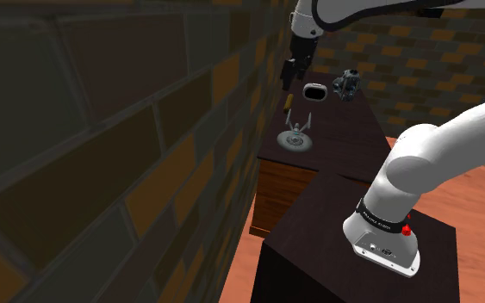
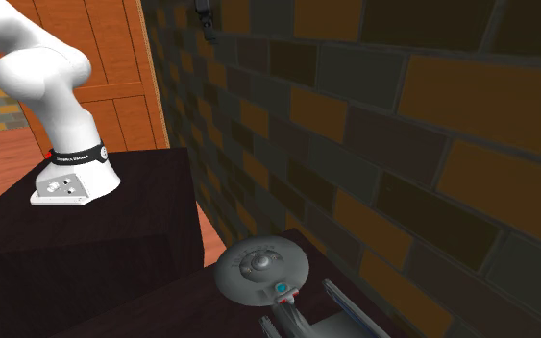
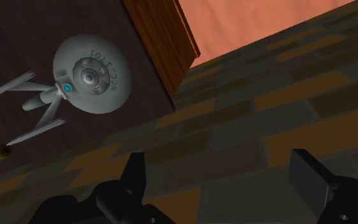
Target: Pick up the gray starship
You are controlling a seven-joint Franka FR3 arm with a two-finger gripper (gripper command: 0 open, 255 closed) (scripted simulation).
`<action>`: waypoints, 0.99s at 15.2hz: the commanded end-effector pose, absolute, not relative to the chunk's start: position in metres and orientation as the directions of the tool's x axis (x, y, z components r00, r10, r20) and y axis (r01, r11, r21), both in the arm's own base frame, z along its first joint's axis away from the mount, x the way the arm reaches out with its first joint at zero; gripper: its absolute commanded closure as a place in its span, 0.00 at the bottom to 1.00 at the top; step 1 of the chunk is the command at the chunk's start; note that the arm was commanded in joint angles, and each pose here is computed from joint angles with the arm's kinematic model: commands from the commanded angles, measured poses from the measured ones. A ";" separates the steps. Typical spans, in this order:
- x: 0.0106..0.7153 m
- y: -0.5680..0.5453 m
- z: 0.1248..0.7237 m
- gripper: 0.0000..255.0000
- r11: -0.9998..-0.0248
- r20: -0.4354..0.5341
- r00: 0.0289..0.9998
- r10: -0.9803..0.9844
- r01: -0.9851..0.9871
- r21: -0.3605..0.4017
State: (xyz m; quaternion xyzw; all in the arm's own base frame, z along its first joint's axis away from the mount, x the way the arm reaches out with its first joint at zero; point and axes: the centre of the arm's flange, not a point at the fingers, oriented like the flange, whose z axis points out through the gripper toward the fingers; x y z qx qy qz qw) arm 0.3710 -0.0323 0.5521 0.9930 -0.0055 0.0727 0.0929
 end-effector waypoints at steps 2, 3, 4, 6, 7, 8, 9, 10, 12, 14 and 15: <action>0.391 -0.050 0.521 0.00 -0.978 0.158 0.986 -0.048 -0.079 0.194; 0.397 -0.056 0.512 0.00 -0.975 0.161 0.985 -0.065 -0.097 0.198; 0.403 -0.063 0.504 0.00 -0.973 0.165 0.983 -0.082 -0.115 0.201; 0.415 -0.077 0.486 0.00 -0.967 0.172 0.978 -0.116 -0.151 0.207; 0.421 -0.084 0.477 0.00 -0.963 0.176 0.975 -0.133 -0.169 0.211; 0.427 -0.092 0.468 0.00 -0.959 0.179 0.972 -0.149 -0.187 0.214; 0.433 -0.099 0.460 0.00 -0.955 0.183 0.969 -0.166 -0.204 0.216; 0.439 -0.107 0.451 0.00 -0.950 0.187 0.965 -0.182 -0.222 0.219; 0.450 -0.123 0.434 0.00 -0.940 0.195 0.957 -0.215 -0.257 0.225; 0.461 -0.139 0.417 0.00 -0.928 0.203 0.947 -0.248 -0.292 0.230; 0.466 -0.147 0.409 0.00 -0.922 0.207 0.942 -0.264 -0.309 0.232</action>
